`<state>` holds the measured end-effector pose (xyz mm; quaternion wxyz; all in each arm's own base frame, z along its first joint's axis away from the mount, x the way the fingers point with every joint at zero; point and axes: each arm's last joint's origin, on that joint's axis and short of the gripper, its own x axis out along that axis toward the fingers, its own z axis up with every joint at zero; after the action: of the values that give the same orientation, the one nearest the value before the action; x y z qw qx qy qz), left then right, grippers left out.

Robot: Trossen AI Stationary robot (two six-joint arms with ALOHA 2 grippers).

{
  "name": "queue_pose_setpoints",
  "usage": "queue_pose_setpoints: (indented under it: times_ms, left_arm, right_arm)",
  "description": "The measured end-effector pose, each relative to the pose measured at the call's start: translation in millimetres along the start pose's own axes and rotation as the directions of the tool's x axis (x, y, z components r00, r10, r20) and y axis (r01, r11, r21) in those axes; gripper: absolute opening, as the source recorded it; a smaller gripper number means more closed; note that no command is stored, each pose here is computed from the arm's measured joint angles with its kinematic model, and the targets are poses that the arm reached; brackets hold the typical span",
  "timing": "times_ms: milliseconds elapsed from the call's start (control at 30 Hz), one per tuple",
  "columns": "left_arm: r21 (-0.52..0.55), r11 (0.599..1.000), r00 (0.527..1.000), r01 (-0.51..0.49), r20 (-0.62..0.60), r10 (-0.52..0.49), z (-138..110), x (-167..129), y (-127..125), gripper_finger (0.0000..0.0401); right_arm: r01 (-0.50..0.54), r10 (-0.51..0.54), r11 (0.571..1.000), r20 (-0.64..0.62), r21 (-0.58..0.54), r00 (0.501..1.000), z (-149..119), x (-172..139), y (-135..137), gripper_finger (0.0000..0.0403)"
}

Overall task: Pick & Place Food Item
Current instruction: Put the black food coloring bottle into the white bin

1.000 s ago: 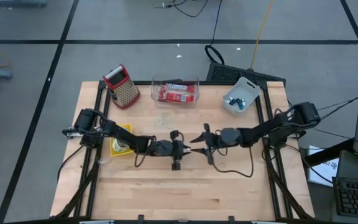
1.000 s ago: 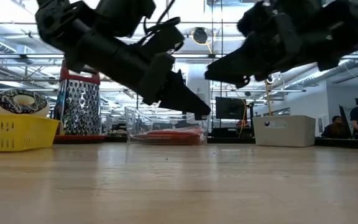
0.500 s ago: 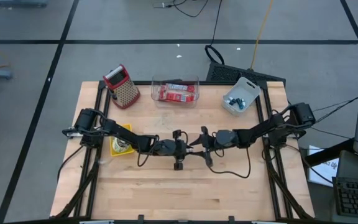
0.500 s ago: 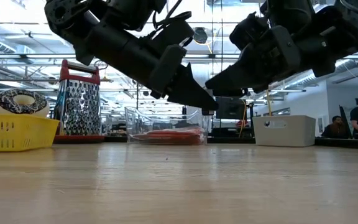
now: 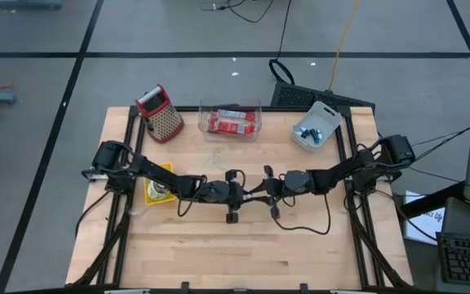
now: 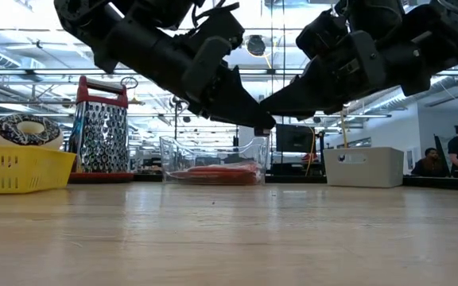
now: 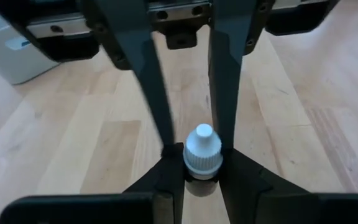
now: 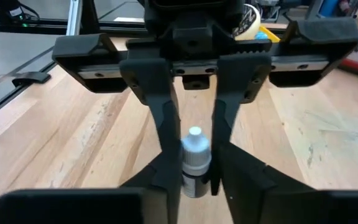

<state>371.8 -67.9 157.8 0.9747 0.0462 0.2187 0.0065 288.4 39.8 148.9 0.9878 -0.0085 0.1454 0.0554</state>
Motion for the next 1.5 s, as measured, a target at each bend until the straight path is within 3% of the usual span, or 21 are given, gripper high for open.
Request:
queue_pose_setpoints:
  times_ms: [267, 633, 767, 1167, 1400, 1500]
  left_arm:
    - [-0.053, 0.999, 1.000, -0.001, -0.009, 0.000, 0, -1, 0, 0.0080]
    - [-0.058, 0.998, 1.000, 0.001, -0.001, -0.001, 1, -1, 0, 0.0091]
    - [-0.062, 0.998, 1.000, 0.002, 0.002, -0.002, 1, -1, -1, 0.0122]
    - [-0.095, 0.995, 0.999, 0.037, 0.038, -0.033, 8, -3, -4, 0.0264]
    - [-0.110, 0.993, 0.999, 0.044, 0.009, -0.043, 5, -3, -5, 0.0291]
    - [-0.113, 0.993, 0.999, 0.045, 0.014, -0.044, 5, -3, -5, 0.0289]
  right_arm:
    - [-0.005, 0.006, 1.000, 0.035, -0.009, 0.999, 2, 0, 0, 0.0037]
    - [-0.005, 0.005, 1.000, 0.039, -0.017, 0.999, 3, 0, 0, 0.0032]
    - [-0.001, 0.001, 1.000, 0.043, -0.016, 0.999, 3, 0, 0, 0.0030]
    - [0.003, -0.003, 1.000, 0.042, -0.018, 0.999, 3, 0, 0, 0.0003]
    - [-0.005, 0.006, 1.000, 0.057, -0.017, 0.998, 13, -7, 2, 0.0001]
    - [-0.048, 0.047, 0.998, -0.005, -0.042, 0.999, 21, -22, 14, 0.0001]
